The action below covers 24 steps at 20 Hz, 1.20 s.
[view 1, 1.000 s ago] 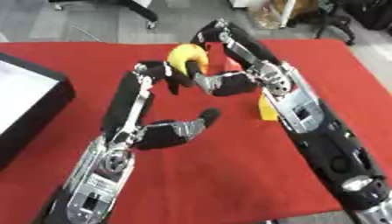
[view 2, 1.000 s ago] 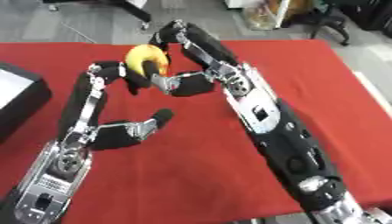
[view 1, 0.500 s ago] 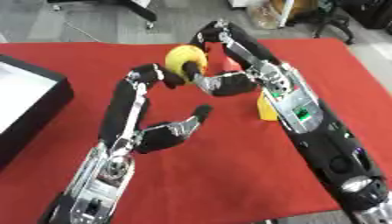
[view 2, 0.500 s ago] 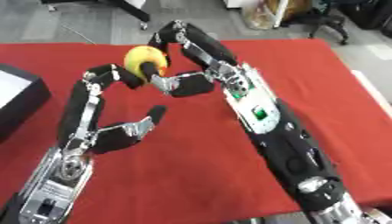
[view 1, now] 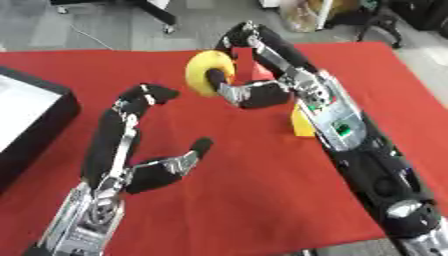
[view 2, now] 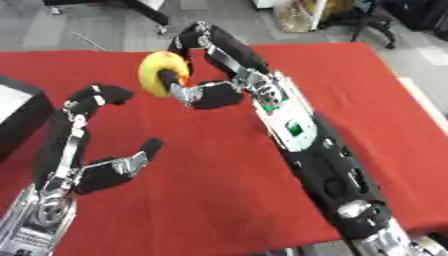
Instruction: Pick up the objects with one hand, pass them to the other hand, and then place them into the box on the other side of the table.
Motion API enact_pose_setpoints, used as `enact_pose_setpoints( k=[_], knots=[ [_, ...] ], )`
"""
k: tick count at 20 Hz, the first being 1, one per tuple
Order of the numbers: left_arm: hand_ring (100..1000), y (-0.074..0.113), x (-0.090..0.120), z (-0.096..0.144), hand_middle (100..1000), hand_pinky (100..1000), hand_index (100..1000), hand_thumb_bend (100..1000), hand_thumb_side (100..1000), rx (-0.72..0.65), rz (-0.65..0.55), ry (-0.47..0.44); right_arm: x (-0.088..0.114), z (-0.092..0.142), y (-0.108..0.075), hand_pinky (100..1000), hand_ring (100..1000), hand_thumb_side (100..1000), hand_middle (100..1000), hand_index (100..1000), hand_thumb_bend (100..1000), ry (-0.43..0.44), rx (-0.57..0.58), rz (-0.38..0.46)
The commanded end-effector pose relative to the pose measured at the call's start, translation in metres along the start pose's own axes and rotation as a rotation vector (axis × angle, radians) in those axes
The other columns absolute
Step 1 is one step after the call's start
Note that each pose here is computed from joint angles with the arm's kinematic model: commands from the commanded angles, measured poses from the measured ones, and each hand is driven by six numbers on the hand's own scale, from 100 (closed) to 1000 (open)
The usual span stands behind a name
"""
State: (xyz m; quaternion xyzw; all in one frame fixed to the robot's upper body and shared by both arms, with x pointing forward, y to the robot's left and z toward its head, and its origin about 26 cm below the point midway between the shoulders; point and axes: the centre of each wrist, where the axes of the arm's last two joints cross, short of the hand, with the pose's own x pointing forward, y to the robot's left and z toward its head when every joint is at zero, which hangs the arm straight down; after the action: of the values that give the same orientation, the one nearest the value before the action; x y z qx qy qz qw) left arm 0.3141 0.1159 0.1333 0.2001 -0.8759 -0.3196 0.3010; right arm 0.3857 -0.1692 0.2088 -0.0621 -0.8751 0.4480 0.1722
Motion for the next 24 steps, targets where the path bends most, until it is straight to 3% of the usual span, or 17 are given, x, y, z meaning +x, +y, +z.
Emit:
enact_pose_setpoints(
  k=[1,11,24],
  knots=[
    [650,0.01,0.001,-0.005,660,761,753,526,569,0.036,-0.019,-0.008,0.003,-0.004,-0.012,673,443,401,294,196,100,-0.018,-0.018,0.033],
    [653,0.01,0.006,-0.025,664,760,755,533,537,0.085,-0.008,-0.033,0.003,-0.004,-0.007,672,443,398,293,196,100,-0.023,-0.002,0.014],
    [647,-0.013,0.017,-0.041,658,760,750,486,556,0.021,0.057,-0.079,0.006,-0.006,0.0,672,442,391,291,196,100,-0.05,0.027,-0.016]
  ],
)
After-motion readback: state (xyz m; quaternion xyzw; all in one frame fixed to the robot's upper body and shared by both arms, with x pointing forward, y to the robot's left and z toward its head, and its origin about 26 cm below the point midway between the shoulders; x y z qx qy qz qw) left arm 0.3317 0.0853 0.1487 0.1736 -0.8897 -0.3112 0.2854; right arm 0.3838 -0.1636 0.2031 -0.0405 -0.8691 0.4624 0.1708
